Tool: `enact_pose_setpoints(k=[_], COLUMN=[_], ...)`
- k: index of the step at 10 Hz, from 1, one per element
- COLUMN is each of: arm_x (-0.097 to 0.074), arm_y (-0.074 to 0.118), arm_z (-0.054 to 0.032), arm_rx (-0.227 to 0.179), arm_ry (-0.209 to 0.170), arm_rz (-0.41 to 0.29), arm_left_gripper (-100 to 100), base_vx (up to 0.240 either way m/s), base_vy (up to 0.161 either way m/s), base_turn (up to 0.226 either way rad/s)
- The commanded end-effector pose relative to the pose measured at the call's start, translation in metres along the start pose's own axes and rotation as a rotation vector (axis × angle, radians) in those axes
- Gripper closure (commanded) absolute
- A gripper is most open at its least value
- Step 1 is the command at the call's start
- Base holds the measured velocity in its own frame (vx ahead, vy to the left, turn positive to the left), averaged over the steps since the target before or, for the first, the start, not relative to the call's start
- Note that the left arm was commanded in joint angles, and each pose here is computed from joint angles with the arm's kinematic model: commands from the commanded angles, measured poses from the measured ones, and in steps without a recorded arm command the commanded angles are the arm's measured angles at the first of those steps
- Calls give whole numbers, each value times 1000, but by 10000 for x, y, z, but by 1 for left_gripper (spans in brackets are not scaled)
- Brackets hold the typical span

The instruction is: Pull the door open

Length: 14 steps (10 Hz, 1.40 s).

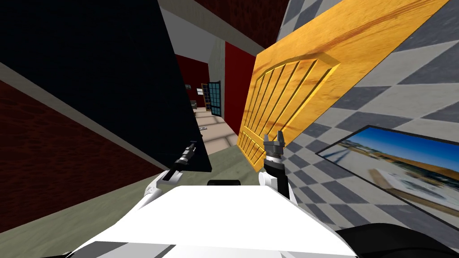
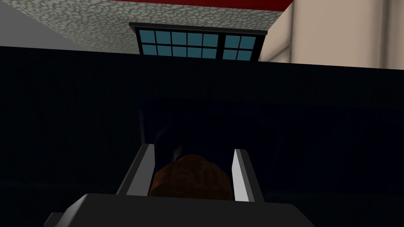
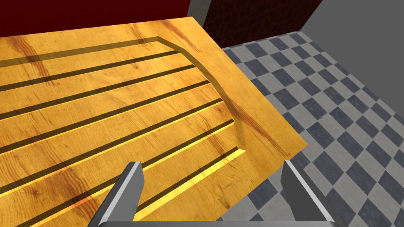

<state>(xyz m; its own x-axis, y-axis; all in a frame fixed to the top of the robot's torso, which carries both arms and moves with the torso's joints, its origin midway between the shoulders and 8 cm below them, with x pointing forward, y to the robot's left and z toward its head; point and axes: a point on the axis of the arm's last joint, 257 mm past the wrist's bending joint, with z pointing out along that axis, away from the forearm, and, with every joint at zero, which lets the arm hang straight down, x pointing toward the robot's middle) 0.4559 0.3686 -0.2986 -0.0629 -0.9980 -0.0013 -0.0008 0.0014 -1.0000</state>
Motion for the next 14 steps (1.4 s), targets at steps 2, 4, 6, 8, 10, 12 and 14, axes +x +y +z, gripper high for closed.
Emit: enact_pose_setpoints(k=[2,4,6,8,10,12,14], arm_x=[7,15,25,46,37,24,13], arm_y=[-6,-16,-23,15,8,-3,-13], arm_z=[-136,-234,-318,-366,-412,-482,-551], arm_rx=[1,2,1,-4,-2,0,1], arm_ry=[35,61,85,97,110,130,151], arm_rz=[1,1,-1,-2,-2,-1,-1], arm_left_gripper=[100,100,100,100,100,100,100], base_vx=[-225,-205,-216,-124,-201,-201,-220], base_vy=[101,100,95,44,95,107,127], base_turn=[-131,-121,-105,-77,-149,-139,-148])
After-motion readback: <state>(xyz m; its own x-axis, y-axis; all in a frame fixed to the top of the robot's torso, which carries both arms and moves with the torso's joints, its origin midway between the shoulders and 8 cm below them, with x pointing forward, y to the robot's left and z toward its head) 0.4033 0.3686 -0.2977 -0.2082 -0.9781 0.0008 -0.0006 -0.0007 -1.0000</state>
